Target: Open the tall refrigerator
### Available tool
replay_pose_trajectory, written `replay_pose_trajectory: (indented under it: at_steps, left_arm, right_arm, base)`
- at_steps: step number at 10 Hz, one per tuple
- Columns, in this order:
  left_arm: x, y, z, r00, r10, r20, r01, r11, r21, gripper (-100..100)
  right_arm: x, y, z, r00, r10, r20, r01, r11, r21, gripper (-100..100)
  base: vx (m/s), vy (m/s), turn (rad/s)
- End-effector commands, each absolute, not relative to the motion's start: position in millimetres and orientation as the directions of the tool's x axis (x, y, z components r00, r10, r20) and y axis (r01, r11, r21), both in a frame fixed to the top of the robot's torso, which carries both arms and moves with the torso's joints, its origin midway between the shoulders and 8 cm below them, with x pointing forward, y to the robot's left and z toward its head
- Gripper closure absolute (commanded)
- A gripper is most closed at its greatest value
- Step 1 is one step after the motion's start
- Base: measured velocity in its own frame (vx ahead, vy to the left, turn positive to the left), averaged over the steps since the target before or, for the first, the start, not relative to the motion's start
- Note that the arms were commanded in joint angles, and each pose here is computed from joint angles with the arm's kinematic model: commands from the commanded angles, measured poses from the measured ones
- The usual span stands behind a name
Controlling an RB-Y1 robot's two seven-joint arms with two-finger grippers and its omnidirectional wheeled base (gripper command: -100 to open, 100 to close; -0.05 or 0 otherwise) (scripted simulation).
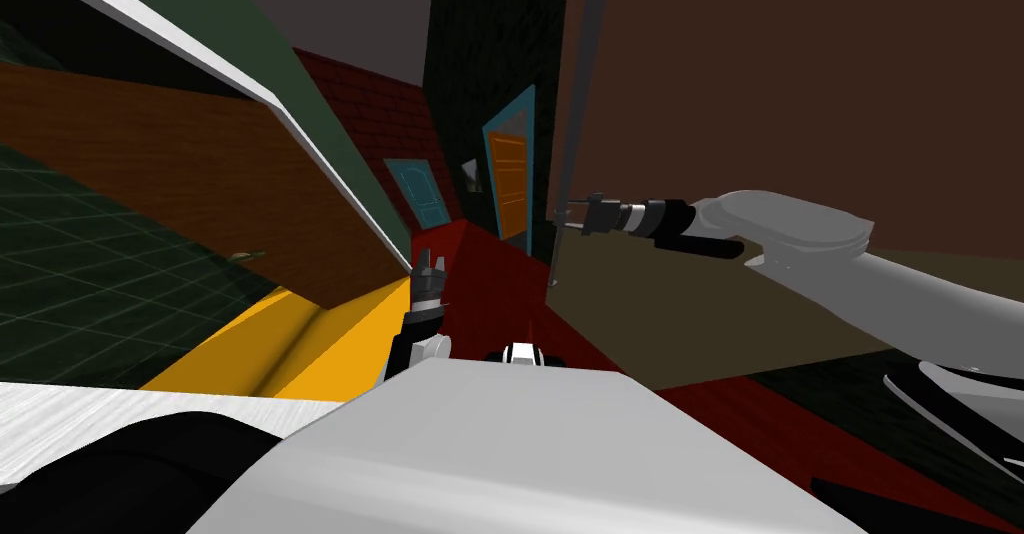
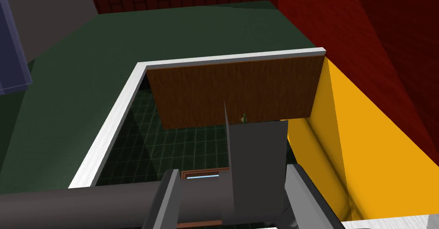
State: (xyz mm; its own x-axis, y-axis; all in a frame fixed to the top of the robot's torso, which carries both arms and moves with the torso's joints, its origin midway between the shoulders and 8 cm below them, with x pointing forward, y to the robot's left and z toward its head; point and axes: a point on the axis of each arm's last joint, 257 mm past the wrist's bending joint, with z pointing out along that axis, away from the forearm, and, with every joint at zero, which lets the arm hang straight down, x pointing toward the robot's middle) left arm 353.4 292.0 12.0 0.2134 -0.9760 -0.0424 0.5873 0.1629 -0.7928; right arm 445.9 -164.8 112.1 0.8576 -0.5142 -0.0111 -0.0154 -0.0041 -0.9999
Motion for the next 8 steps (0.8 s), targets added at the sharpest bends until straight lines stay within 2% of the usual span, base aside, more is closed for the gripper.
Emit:
replay_pose_trajectory:
  at_steps: [1,8]
  left_arm:
    - [353,292,12,0.213,-0.976,-0.043,0.588,0.163,-0.793,0]
    - [353,292,12,0.213,-0.976,-0.043,0.587,0.163,-0.793,0]
  right_arm:
    - [437,-158,114,0.879,-0.478,-0.007,-0.012,-0.006,-1.000,100]
    - [401,-138,121,0.941,-0.339,0.015,0.013,-0.008,-1.000,100]
  base:
    - [-0.221,-0.109,0.194]
    - [-0.257,-0.067,0.180]
